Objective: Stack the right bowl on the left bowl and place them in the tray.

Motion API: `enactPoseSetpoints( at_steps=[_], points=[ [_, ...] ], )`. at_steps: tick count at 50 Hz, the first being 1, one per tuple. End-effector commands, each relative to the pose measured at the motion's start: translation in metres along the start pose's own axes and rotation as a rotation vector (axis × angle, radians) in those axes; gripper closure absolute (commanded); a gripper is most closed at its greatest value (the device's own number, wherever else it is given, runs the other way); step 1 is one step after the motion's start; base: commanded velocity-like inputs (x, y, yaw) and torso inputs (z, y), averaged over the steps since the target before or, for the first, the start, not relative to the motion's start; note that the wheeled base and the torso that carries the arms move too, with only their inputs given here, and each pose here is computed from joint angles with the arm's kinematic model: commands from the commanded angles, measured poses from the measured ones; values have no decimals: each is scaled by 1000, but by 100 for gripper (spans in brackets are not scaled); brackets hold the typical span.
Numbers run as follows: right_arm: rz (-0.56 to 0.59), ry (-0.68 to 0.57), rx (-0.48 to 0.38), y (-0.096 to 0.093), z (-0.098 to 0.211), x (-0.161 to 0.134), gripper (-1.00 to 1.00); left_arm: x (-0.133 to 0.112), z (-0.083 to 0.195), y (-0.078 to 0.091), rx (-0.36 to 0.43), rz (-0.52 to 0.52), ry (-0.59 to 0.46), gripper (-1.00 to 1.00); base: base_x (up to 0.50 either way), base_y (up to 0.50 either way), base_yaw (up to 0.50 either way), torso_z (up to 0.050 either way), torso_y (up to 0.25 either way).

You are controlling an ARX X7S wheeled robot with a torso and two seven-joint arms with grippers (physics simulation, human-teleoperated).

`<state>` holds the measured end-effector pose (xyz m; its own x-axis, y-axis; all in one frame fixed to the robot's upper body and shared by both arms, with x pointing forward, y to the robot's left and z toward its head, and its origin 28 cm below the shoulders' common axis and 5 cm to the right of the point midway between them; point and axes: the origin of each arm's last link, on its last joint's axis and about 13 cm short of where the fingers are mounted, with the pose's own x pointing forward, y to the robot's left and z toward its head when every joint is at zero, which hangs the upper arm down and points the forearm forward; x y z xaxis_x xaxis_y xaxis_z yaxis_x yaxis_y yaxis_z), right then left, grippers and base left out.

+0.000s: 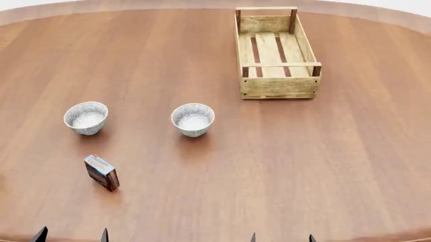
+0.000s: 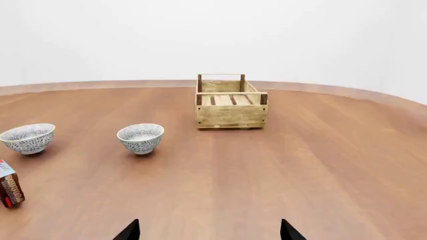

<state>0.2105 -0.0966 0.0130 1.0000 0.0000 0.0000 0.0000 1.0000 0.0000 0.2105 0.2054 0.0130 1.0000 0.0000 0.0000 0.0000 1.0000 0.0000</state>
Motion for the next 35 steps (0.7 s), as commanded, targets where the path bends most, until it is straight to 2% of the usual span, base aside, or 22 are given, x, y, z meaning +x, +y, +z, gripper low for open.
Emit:
enactPoseSetpoints(
  at_steps=[1,35],
  points=[
    [-3,2,1,0,0,0,-100,0,0,0,1,0,2,-100,0,0,0,0,0],
    [-1,17,11,1,-4,0,-100,0,-5,0,-5,-6,12,-100,0,0,0,0,0]
  ],
)
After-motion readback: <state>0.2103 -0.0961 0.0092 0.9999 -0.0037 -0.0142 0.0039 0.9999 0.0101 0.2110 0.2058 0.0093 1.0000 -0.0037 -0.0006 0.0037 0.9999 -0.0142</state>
